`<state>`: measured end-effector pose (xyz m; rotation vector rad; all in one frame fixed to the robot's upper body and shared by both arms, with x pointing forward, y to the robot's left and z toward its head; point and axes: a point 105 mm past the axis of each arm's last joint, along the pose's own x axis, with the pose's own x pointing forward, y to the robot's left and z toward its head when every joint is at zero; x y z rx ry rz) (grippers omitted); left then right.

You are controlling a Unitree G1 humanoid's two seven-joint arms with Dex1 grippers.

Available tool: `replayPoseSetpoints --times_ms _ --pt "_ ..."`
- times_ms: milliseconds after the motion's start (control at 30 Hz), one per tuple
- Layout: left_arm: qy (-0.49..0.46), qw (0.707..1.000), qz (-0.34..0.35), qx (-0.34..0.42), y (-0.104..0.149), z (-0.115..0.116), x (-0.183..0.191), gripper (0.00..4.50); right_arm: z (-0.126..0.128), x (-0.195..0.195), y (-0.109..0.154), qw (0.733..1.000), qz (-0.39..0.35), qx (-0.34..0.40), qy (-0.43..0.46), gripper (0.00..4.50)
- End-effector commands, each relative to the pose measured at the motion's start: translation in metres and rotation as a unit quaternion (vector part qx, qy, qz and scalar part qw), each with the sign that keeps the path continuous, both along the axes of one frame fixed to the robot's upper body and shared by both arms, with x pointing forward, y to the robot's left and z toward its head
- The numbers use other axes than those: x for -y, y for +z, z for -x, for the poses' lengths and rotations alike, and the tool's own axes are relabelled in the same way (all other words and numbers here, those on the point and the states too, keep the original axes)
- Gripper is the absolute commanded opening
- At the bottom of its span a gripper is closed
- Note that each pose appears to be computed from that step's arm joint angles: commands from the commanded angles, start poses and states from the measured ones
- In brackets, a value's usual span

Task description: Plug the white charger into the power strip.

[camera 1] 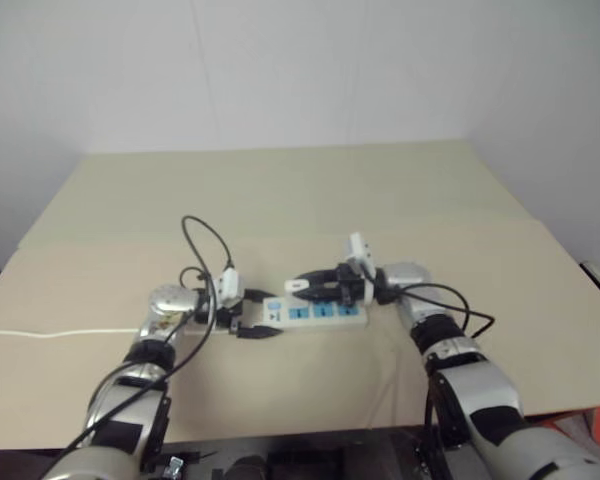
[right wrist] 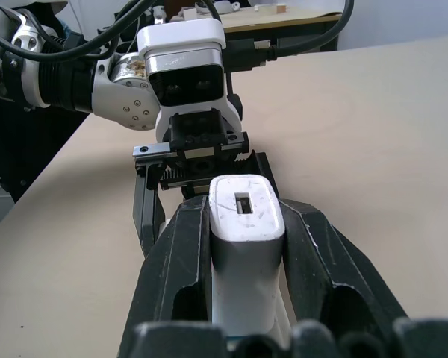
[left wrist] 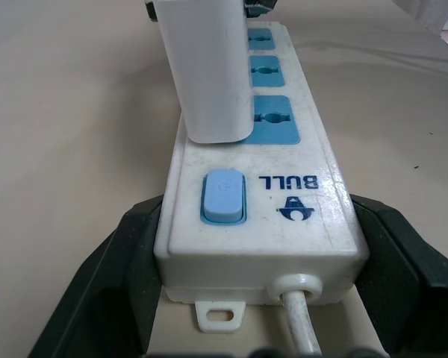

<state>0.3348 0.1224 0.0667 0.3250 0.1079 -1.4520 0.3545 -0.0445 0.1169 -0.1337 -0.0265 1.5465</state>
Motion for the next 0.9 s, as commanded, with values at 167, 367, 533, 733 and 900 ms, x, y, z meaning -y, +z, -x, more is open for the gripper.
replayPoseSetpoints --times_ms 167,367,533,733,900 --pt "-0.014 1.0 -0.008 0.013 0.0 0.003 0.005 3.26 0.01 -0.012 -0.022 0.999 0.035 0.003 0.023 1.11" --pt "-0.014 1.0 -0.01 0.012 0.0 0.003 0.005 3.26 0.01 -0.009 -0.031 0.998 0.053 -0.007 0.017 1.11" --pt "-0.013 1.0 -0.008 0.012 0.0 0.002 0.005 3.26 0.004 -0.007 -0.037 0.996 0.078 -0.043 -0.005 1.11" --pt "-0.014 1.0 -0.008 0.011 0.0 0.002 0.006 3.26 0.004 -0.008 -0.04 0.995 0.09 -0.054 -0.003 1.11" --pt "-0.014 1.0 -0.01 0.012 0.0 0.002 0.005 3.26 0.01 -0.004 -0.044 0.997 0.074 -0.016 0.002 1.11"
